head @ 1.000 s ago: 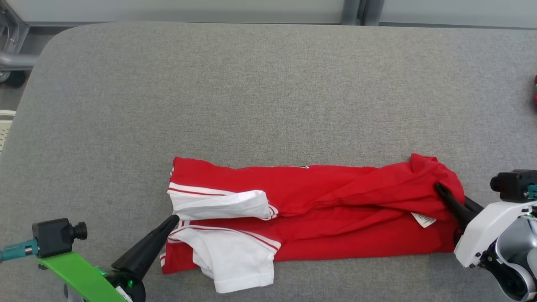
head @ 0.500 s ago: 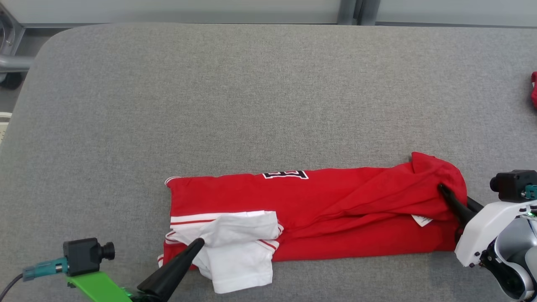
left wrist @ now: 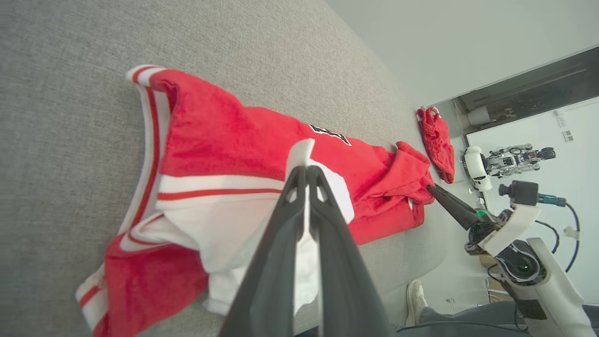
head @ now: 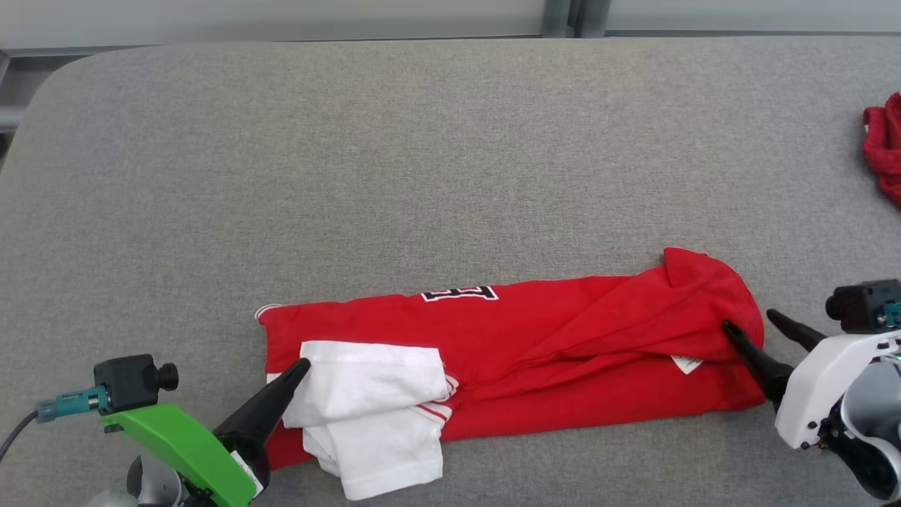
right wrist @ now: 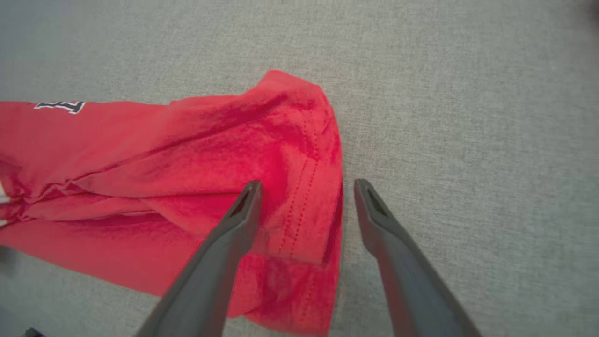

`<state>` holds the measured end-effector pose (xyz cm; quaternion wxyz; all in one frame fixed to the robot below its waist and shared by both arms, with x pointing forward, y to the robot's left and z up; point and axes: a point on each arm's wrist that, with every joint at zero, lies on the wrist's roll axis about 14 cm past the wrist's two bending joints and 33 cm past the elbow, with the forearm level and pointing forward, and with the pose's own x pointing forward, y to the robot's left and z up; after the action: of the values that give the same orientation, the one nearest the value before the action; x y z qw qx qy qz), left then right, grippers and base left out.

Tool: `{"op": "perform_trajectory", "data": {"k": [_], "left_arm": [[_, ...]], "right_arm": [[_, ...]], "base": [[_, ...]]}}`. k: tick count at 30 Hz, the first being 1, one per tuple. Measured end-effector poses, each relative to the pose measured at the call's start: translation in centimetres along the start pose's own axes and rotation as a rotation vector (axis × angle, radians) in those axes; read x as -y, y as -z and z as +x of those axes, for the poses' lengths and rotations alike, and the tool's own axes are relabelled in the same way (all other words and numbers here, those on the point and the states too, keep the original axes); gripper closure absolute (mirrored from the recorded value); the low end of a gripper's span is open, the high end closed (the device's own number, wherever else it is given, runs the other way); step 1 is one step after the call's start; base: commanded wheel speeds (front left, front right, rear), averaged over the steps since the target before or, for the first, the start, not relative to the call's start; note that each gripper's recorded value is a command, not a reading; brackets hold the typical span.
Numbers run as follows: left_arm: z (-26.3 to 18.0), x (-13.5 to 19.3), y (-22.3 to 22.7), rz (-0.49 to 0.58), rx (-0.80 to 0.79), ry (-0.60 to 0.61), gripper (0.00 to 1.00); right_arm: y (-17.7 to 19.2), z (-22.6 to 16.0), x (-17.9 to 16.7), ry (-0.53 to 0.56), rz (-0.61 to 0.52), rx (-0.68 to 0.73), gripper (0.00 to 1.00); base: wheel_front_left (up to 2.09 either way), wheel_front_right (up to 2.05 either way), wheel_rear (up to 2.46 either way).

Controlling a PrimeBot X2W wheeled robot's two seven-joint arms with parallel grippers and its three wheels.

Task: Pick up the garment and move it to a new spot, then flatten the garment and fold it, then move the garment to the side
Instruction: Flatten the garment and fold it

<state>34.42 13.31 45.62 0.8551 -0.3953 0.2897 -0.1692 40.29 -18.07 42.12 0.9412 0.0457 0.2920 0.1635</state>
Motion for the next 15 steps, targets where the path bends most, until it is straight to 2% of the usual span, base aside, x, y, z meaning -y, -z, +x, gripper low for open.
{"op": "perform_trajectory", "data": {"k": [1,6,9,15], "left_arm": [[0.0,0.0,0.0,0.0,0.0,0.0,0.0],[0.5,-3.1,0.3,0.103,-0.044,-0.119,0.0],[1.0,-3.5,-0.3,0.152,-0.019,-0.139,0.0],[0.2,-5.7,-3.1,0.316,0.119,-0.262,0.0]], "right_arm": [[0.0,0.0,0.0,0.0,0.0,0.0,0.0],[-1.8,-0.8,1.4,0.052,0.086,0.058,0.0],[-2.6,-0.6,1.3,0.06,0.146,0.079,0.0],[-1.0,1.4,0.9,0.089,0.181,0.001,0.0]], "base": [[0.0,0.0,0.0],[0.0,0.0,0.0],[0.0,0.0,0.0],[0.0,0.0,0.0]]}}
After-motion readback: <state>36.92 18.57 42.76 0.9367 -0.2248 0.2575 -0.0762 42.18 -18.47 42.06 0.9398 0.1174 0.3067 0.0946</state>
